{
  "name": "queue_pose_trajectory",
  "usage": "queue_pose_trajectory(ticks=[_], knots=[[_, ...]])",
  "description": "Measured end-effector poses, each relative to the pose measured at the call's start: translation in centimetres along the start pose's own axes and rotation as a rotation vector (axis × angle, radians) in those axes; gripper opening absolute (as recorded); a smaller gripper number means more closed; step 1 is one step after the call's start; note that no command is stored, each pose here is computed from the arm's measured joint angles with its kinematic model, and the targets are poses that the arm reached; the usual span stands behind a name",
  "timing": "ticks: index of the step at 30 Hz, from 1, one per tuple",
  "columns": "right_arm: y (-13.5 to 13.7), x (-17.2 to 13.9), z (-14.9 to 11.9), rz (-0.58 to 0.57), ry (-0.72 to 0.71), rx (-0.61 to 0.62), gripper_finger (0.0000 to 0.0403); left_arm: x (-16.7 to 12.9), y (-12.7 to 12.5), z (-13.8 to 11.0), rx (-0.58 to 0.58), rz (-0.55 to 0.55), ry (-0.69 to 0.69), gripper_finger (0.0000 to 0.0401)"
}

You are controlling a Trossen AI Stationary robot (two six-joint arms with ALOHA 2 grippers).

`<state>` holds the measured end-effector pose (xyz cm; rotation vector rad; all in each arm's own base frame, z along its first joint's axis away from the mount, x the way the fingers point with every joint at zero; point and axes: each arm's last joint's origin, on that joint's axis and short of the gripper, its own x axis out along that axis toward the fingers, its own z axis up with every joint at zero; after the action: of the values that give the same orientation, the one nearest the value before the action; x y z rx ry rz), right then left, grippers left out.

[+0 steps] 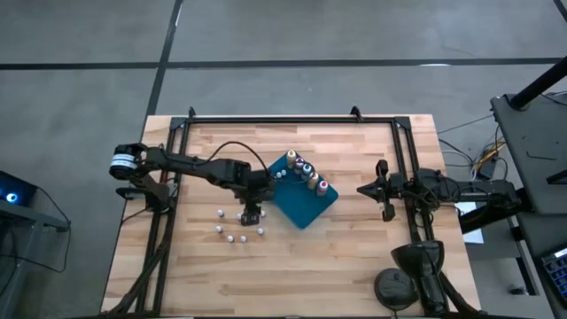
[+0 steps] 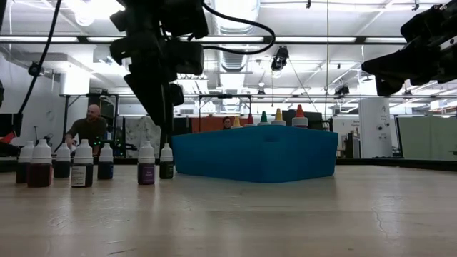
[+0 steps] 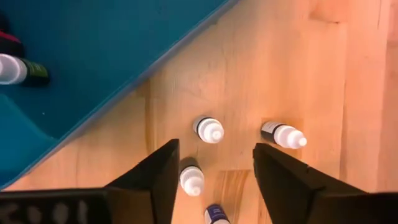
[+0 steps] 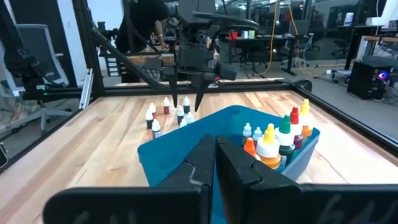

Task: Pick & Place food coloring
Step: Put the green food coloring bottle into the blue bin

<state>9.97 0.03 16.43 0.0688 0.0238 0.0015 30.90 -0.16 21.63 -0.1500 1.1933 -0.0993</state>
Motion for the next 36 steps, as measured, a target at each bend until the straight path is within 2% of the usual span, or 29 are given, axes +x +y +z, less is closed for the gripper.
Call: queue_pose_trajectory(ticks=[4, 20, 36], knots=[[0.0, 0.0, 0.0, 0.0, 0.0, 0.001, 0.0009, 0.0, -0.1, 0.0, 0.016, 0.0, -0.001, 0.019], [0.0, 0.0, 0.0, 0.0, 0.0, 0.001, 0.0009, 2.2, -0.6, 0.1, 0.108, -0.009, 0.039, 0.019], [0.0, 0.0, 0.0, 0.0, 0.0, 0.0, 0.0009, 3.6, -0.7, 0.5, 0.113, -0.002, 0.049, 0.019]])
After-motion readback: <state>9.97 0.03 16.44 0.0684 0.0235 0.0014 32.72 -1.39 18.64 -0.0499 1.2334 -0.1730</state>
